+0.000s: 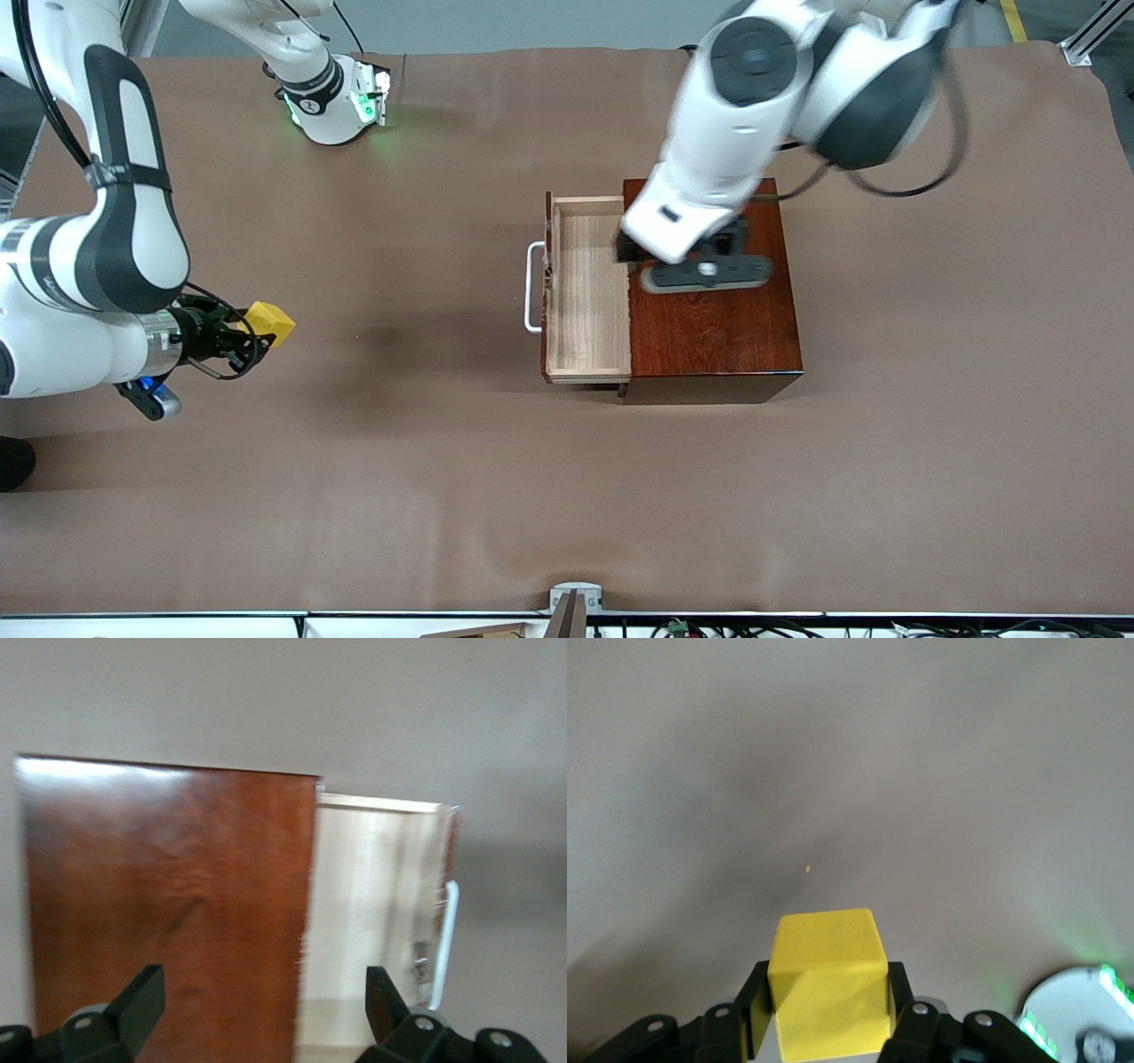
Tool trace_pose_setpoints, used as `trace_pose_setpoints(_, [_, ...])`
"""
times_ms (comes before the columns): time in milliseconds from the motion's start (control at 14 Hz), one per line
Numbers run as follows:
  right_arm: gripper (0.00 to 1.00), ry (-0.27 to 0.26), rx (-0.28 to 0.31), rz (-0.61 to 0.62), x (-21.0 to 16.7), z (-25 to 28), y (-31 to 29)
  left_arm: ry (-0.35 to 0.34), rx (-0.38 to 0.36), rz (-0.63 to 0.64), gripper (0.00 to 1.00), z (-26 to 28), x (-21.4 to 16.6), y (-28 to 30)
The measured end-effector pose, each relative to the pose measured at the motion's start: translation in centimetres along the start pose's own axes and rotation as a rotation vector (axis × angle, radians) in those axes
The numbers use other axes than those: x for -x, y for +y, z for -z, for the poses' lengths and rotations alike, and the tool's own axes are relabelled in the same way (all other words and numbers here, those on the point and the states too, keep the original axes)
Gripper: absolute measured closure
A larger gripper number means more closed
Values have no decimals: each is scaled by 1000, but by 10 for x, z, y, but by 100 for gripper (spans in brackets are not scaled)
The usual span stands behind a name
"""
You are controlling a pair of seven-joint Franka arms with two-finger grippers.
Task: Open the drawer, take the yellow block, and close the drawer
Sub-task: 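Push the drawer front with the left gripper while the right gripper lowers the cube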
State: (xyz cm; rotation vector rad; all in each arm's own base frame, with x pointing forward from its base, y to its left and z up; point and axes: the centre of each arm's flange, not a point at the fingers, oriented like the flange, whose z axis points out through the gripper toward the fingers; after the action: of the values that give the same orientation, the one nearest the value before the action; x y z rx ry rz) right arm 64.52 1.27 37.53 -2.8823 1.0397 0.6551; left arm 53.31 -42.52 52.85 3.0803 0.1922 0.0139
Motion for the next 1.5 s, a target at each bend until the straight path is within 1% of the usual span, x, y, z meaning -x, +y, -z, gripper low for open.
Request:
trace_pose_setpoints(143, [44,35,33,89,-18,-16,15,7,15,76,0,-23,15,39])
trace_pose_setpoints(286, [44,56,55,171,-33,-23,31,31,10,142,0,-45,25,70])
trace_pose_setpoints(429, [44,77,56,261,-50,-31,49,76,4,198,0,-65,35,101])
trace_pose_setpoints(571, [44,104,53,353,-71,-45,72,115,37,254,0,-82,48,129])
trace_pose_setpoints(786, [44,122,44,449,-93,-71,97,138,85,307,0,-100,54,148])
trace_pose_setpoints(929, [44,130,71,477,-102,-86,104,143,100,330,0,-117,57,156])
trace_pose_setpoints(1071, [44,146,93,484,-109,-103,108,155,93,340,0,-140,68,169])
trace_pose_setpoints(1214, [44,171,93,485,-115,-125,112,175,109,372,0,-157,79,183])
trace_pose_setpoints(1357, [44,170,95,487,-116,-144,115,184,133,409,0,-173,90,194])
trace_pose_setpoints(1500, [44,168,96,488,-117,-152,115,189,135,437,0,-192,98,201])
